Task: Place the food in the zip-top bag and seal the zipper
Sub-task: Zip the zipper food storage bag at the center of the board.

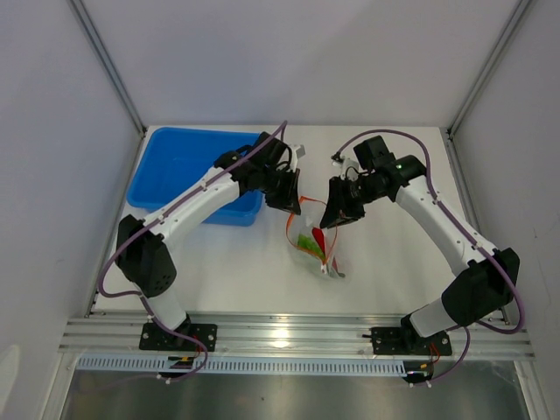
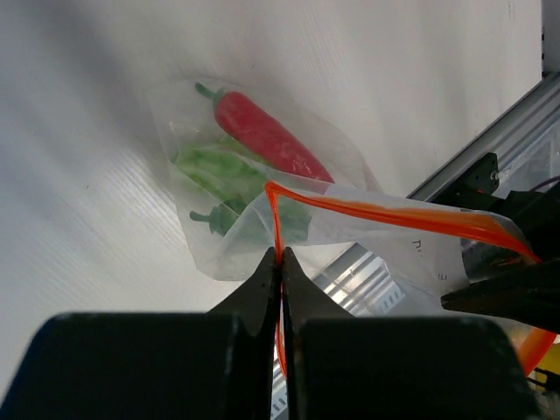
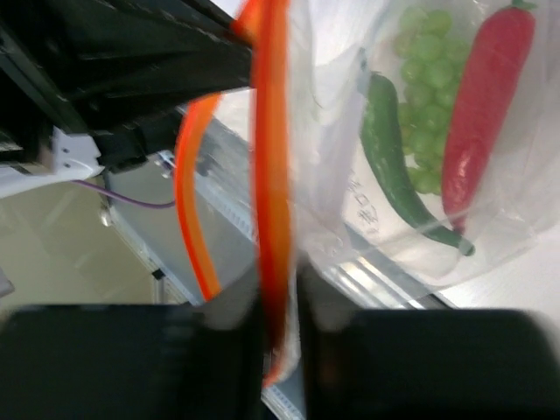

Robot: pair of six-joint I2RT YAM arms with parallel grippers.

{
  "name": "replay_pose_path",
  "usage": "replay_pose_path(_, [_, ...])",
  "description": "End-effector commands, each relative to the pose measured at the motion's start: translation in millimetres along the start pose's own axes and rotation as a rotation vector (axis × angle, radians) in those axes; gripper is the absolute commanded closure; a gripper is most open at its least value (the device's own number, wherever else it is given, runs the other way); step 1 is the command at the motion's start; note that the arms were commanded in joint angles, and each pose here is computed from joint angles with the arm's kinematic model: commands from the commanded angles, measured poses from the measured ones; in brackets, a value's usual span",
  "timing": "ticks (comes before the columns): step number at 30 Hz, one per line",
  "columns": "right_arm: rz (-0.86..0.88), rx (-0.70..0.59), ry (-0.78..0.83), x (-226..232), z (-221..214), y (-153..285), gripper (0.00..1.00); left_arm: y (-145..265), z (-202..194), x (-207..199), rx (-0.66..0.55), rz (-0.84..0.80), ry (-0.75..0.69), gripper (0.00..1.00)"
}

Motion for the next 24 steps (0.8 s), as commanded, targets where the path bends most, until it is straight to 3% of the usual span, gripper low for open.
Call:
replay_pose_path(1, [-0.054,-0.013,0.053,2,-4,12,0.75,21,12,-4,-0.037,0.006,0.03,0.99])
replay_pose_path(3, [-0.085,-0.009,0.066,0,-5,18,0.64,26,15,4,-0.049,0.06,0.09,1.0])
replay_pose_path(4, [-0.115,-0.011,0.066,-3,-6,20,0.52,34,16,2,-0.052,0.078,0.135,0.99])
replay_pose_path(9, [-0.177,-0.031,0.101,0,-11,34,0.34,50,20,6,-0.096,0.139,0.294,1.0])
replay_pose_path(16, [-0.175,-0.147,0.242,25,-19,58,0.27,58,25,-4,-0.11,0.144,0.428,0.99])
replay_pose_path(24, [-0.179,-0.219,0.39,39,-46,54,0.28,61,28,-15,-0.101,0.098,0.475,0.99])
Point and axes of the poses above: each gripper's point midway between its finger pads, its own y axis back along the fingers, its own x axis along the line the jaws close on, z = x × y, the point moved 4 cm from there along y, back along the fingers, and after that the axes turned 9 degrees about y, right-handed, at the moved point
